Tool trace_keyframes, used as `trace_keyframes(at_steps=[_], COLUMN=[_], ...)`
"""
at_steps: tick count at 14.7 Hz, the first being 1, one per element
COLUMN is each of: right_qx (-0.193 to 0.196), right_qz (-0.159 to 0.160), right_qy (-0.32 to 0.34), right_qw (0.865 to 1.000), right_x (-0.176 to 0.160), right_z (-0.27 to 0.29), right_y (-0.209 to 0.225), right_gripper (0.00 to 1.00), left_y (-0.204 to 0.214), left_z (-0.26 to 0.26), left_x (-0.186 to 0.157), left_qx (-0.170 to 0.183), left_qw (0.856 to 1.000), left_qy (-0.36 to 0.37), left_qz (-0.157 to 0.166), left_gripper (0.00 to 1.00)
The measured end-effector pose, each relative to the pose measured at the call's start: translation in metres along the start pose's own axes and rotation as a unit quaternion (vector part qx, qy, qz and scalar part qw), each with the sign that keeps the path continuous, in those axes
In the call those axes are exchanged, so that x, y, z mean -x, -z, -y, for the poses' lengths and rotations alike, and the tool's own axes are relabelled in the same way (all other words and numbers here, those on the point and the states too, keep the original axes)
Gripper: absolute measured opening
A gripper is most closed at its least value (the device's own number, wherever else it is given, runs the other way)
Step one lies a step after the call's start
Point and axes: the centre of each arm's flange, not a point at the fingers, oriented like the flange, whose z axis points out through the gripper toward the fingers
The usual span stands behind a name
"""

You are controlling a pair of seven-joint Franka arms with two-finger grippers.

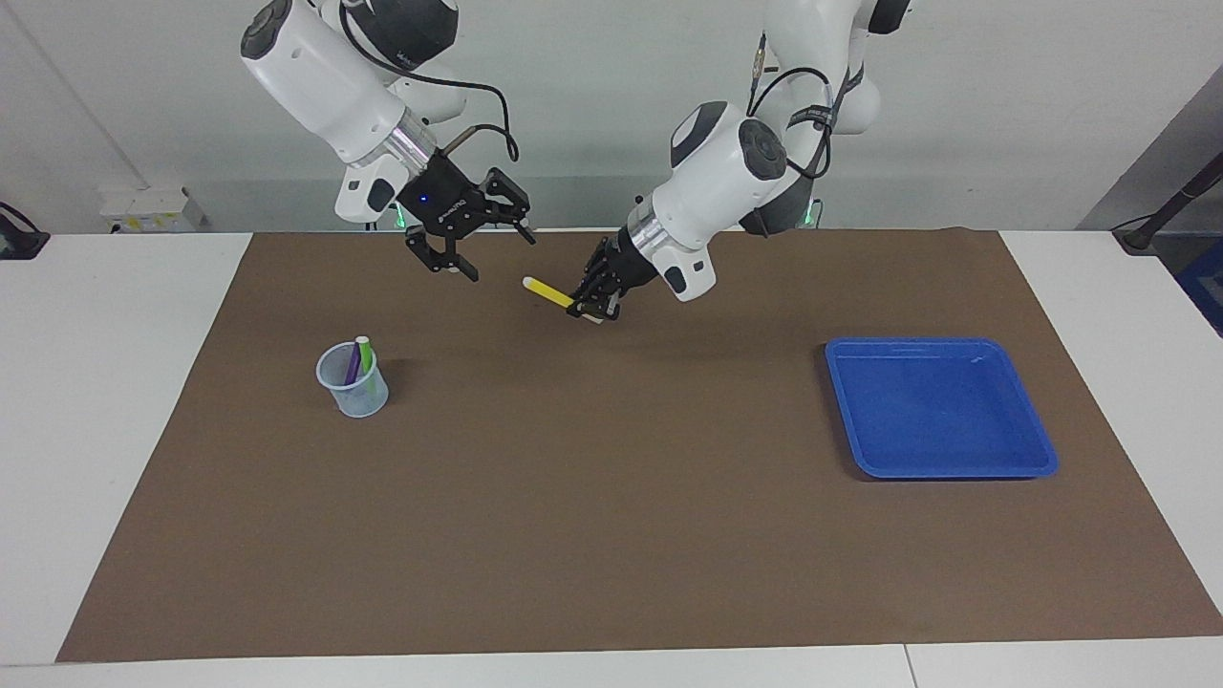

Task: Transfer and insert pens with both arms
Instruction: 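Grasp the yellow pen with the right gripper and open the left gripper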

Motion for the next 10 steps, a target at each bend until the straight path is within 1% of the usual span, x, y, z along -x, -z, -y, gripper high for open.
trace_keyframes(at_steps=[1,6,7,8,10], right_qx=[0.000,0.000,0.000,0.001,0.001], right_qz=[0.000,0.004,0.006,0.008,0.010], right_qy=[-0.001,0.002,0.004,0.004,0.002], right_qw=[1.000,1.000,1.000,1.000,1.000], right_x=[0.000,0.002,0.003,0.004,0.004], right_z=[-0.001,0.003,0.005,0.005,0.003], right_y=[-0.001,-0.010,-0.013,-0.016,-0.019], right_gripper=[1.00,1.00,0.98,1.00,1.00], left_y=[-0.001,0.002,0.004,0.007,0.011], left_z=[0.001,0.001,0.002,0.003,0.005], left_x=[0.002,0.004,0.006,0.008,0.011], left_qx=[0.002,0.008,0.010,0.011,0.014], left_qw=[1.000,1.000,1.000,1.000,1.000], left_qy=[0.000,0.000,0.000,0.000,0.000], left_qz=[0.001,0.003,0.005,0.007,0.012], left_gripper=[0.17,0.17,0.17,0.17,0.17])
